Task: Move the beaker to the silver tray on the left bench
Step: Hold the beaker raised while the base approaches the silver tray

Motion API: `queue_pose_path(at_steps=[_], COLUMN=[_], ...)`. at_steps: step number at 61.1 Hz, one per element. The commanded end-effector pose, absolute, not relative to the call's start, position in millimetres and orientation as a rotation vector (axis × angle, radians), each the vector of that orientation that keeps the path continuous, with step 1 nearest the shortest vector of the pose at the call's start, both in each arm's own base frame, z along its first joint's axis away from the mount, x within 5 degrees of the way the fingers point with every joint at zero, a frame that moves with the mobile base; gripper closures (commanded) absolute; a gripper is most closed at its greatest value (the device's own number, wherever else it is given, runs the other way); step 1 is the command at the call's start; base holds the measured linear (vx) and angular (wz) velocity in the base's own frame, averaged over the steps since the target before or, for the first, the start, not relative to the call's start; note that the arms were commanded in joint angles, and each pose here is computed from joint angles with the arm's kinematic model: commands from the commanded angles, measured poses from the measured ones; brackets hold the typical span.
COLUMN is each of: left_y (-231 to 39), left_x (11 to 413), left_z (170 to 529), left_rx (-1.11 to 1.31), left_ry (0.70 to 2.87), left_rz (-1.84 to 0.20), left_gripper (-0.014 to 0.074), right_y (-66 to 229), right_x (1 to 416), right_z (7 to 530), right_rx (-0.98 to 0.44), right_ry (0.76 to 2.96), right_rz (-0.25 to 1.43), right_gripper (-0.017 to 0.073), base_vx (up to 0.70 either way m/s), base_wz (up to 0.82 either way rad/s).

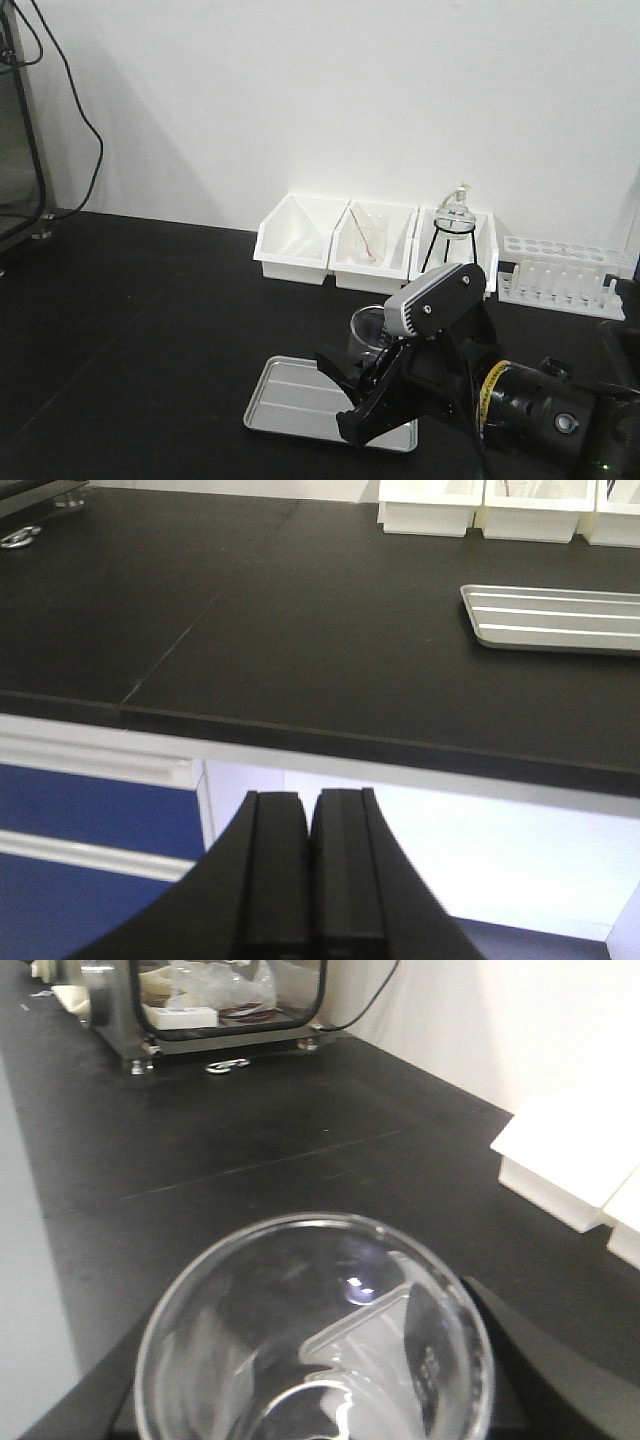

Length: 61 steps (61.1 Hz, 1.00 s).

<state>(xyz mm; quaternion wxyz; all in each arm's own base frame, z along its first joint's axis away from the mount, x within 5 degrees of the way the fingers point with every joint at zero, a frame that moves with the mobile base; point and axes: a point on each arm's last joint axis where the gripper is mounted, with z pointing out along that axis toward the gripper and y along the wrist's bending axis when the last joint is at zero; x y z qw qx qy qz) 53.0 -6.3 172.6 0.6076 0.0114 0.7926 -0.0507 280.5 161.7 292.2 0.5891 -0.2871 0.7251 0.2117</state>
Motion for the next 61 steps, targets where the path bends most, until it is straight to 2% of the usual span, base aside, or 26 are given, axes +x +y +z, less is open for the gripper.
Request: queue_pose_path(at_steps=[1, 30, 61], left_y=[-5.7, -5.7, -5.7], left_x=[54.8, 54.8, 54.8], left_z=[174.3, 174.3, 174.3], left_rx=[0.015, 0.015, 0.015], left_ry=[1.76, 1.76, 1.76], left_rz=[-0.117, -0.117, -0.117], left_gripper=[0.0592, 0.0592, 0.0592], right_y=[162.6, 162.6, 162.6], right_x=[275.8, 275.8, 275.8], right_z=[319.4, 319.4, 319.4], right_rx=[-0.649, -0.649, -0.649], right_ry=[1.57, 1.57, 1.57], right_rz=[0.546, 0.546, 0.546], right_gripper=[0.057, 0.057, 0.057], base_vx=[0.24, 0.17, 0.05], base_wz=[-0.14, -0.17, -0.12])
